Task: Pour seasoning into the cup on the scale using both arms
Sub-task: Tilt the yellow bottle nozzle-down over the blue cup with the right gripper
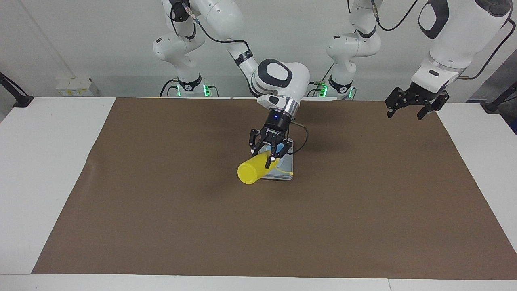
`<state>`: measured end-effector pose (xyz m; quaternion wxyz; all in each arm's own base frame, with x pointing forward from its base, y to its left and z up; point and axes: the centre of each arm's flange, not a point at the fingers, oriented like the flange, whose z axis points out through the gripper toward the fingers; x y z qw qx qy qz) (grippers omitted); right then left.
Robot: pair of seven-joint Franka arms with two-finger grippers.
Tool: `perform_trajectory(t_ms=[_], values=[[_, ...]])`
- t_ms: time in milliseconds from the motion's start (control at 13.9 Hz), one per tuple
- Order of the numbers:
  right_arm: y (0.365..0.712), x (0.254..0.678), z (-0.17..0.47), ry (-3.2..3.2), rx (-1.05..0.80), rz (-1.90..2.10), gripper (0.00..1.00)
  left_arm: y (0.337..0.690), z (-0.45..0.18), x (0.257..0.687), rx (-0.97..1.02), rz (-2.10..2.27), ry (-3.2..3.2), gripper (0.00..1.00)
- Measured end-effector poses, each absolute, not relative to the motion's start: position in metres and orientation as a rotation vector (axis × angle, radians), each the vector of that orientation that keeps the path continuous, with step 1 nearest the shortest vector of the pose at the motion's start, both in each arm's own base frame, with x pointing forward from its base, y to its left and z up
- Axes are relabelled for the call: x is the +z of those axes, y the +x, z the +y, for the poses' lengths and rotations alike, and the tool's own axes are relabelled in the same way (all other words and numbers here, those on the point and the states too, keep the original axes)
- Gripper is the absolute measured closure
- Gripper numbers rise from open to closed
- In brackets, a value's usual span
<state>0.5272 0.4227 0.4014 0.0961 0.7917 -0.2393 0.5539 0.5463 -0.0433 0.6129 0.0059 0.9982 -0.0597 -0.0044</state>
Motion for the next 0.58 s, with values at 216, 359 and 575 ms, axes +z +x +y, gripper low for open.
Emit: perform_trajectory(t_ms=[216, 359, 575], values=[[0.5277, 0.3991, 0.4226, 2.346, 1.639, -0.707, 0.48, 0.5463, -0.0437, 0.6129, -0.014, -0.189, 3.124, 0.00], [0.5272, 0.3984, 0.4234, 2.347, 1.638, -0.706, 0.48, 0.5466, -0.0450, 0.6132, -0.008, -0.194, 3.124, 0.00], [0.5255, 0.3988, 0.4256, 2.354, 1.638, -0.721, 0.48, 0.5489, -0.0467, 0.6153, 0.028, -0.198, 3.123, 0.00]])
